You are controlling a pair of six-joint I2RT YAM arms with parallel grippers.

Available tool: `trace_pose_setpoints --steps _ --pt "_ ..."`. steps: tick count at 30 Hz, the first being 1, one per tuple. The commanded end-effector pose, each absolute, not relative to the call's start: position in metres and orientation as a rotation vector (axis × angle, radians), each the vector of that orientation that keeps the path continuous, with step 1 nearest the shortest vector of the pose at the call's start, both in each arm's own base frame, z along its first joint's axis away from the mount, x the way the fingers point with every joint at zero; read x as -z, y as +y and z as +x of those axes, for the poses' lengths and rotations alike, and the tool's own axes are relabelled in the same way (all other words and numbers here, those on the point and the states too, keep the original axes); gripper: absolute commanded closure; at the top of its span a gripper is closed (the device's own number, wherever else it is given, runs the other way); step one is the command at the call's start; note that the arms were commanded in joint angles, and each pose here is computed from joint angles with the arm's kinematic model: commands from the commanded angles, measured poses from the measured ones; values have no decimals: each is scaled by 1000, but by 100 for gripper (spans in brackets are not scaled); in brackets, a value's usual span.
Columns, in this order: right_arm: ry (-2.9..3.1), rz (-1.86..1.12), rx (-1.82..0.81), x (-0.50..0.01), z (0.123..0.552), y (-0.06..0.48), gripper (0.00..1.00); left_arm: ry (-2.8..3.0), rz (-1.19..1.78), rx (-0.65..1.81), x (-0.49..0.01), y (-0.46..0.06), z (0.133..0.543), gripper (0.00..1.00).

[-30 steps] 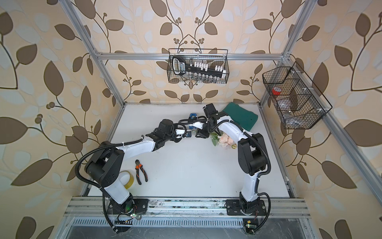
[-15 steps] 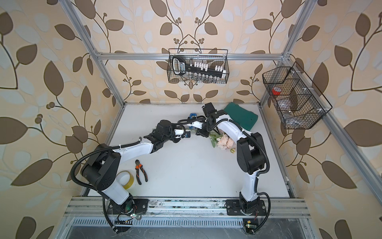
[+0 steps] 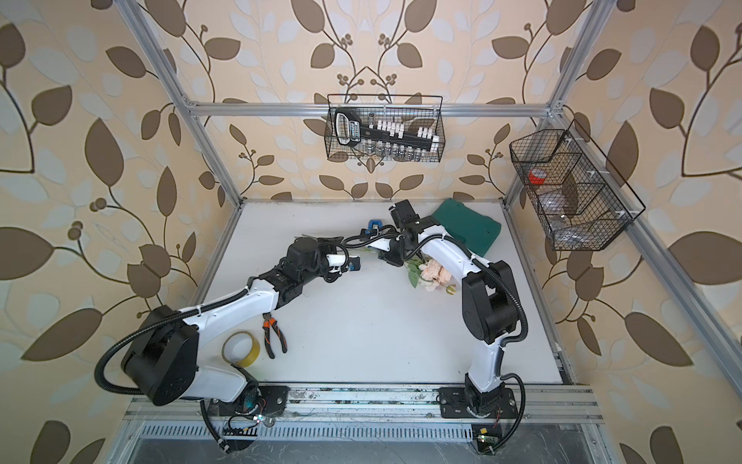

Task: Wrap bouquets with tape
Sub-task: Wrap the tape around the bouquet.

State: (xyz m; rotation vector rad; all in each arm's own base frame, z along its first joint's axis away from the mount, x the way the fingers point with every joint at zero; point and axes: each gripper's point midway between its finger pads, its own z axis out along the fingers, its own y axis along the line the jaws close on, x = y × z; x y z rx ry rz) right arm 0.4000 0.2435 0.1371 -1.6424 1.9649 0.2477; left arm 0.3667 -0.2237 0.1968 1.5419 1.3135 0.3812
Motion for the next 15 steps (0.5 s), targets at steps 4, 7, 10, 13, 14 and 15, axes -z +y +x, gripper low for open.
trace_pose_setpoints --steps 4,7,10,13,14,15 --pt "1813 -1723 -172 -150 384 256 100 1334 1577 -171 -215 -210 306 25" --pt "1762 -1723 -104 -153 385 254 100 1364 1571 -58 -222 -201 285 25" --pt "1696 -1717 -42 -161 384 251 100 1457 1596 61 -224 -194 276 26" --pt "1598 -1707 46 -167 384 249 100 1559 1639 215 -219 -193 270 14" --pt "1565 -1700 83 -171 384 249 100 1573 1642 245 -221 -194 271 12" --pt "1529 -1697 116 -172 384 248 100 1598 1625 259 -222 -195 279 13"
